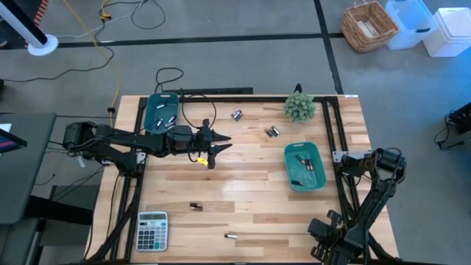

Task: Sort batteries
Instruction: Put the brown-block battery into the green bin

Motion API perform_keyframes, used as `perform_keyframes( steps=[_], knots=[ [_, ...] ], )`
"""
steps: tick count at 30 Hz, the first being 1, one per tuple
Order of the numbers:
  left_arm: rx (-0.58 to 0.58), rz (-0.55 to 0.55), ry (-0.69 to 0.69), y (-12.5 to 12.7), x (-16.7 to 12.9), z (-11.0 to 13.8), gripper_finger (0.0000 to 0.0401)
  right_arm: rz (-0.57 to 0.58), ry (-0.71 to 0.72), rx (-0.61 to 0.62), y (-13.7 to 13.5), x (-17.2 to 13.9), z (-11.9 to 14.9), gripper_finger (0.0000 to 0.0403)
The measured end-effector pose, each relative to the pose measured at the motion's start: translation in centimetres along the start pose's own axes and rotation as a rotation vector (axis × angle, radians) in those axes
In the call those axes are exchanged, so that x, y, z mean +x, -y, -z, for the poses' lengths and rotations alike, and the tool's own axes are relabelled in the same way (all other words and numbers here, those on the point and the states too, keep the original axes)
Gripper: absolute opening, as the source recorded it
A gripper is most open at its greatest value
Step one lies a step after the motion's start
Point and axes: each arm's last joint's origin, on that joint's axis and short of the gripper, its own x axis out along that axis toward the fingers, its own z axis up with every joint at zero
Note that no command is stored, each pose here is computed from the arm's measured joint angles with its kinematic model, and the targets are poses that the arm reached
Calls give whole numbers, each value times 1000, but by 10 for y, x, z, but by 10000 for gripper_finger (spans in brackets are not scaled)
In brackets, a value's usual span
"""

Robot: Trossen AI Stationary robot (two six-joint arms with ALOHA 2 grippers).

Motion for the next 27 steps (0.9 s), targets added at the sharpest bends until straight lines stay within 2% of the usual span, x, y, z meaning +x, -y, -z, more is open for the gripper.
perform_keyframes(
  steps=[17,27],
  knots=[
    [0,0,0,0,0,0,107,29,47,-53,12,-17,-9,17],
    [0,0,0,0,0,0,107,30,118,-107,29,-46,-35,17]
  ],
)
